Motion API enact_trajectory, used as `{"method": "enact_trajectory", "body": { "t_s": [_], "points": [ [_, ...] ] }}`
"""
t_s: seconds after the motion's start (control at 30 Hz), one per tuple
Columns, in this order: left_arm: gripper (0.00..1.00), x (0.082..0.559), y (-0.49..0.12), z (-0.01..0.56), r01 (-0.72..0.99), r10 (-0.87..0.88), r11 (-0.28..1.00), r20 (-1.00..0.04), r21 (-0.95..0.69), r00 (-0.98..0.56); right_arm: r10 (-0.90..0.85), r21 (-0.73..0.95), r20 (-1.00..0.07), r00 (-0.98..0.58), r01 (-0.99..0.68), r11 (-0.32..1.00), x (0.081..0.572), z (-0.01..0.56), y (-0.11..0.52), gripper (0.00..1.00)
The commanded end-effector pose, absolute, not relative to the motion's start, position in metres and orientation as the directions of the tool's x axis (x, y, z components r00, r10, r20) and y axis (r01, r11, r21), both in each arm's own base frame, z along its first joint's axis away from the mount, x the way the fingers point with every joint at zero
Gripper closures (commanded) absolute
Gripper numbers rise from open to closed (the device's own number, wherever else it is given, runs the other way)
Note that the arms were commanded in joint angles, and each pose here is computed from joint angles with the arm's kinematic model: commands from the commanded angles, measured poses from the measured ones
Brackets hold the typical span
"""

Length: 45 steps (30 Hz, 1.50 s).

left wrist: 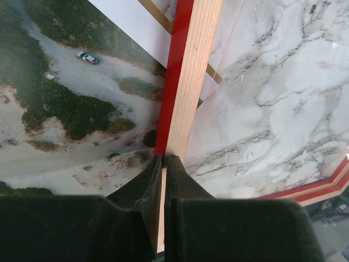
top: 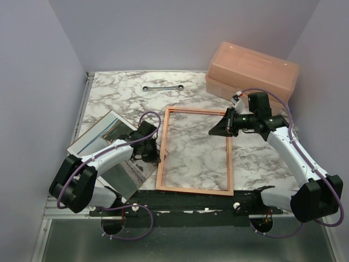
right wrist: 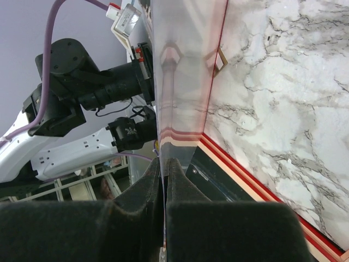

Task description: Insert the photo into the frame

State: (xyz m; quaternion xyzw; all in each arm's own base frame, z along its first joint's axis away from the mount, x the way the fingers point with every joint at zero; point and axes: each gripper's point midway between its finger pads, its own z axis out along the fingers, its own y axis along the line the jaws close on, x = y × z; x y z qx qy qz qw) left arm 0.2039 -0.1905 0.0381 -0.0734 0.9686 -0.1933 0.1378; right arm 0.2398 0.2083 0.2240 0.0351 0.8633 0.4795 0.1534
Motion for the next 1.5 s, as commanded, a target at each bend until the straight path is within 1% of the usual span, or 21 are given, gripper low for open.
{"method": "enact_trajectory", "body": {
  "t_s": [0.0, 0.47, 0.87, 1.1, 1.3, 1.47],
  "points": [
    [0.93, 0.194, -0.167, 0.013, -0.111, -0.174, 0.955, -0.218, -0.274, -0.960, 0.194, 0.864, -0.251, -0.948, -0.129, 0.488, 0.236, 0.243, 0.213, 1.00],
    [0.94, 0.193, -0.166, 0.010, -0.113, -0.172, 0.958, -0.212, -0.265, -0.962, 0.201, 0.873, -0.287, -0.936, -0.170, 0.457, 0.238, 0.269, 0.216, 1.00],
    [0.95, 0.193, -0.165, 0.008, -0.111, -0.167, 0.960, -0.206, -0.256, -0.964, 0.202, 0.862, -0.257, -0.945, -0.129, 0.490, 0.237, 0.244, 0.213, 1.00],
    [0.95, 0.192, -0.164, 0.007, -0.112, -0.166, 0.961, -0.206, -0.252, -0.964, 0.206, 0.860, -0.272, -0.940, -0.141, 0.490, 0.240, 0.253, 0.213, 1.00],
    [0.95, 0.192, -0.163, 0.006, -0.112, -0.165, 0.962, -0.204, -0.250, -0.965, 0.211, 0.865, -0.251, -0.945, -0.121, 0.487, 0.238, 0.250, 0.213, 1.00],
    [0.95, 0.192, -0.164, 0.006, -0.111, -0.164, 0.962, -0.204, -0.250, -0.965, 0.217, 0.880, -0.265, -0.939, -0.143, 0.453, 0.241, 0.266, 0.217, 1.00]
  ]
}}
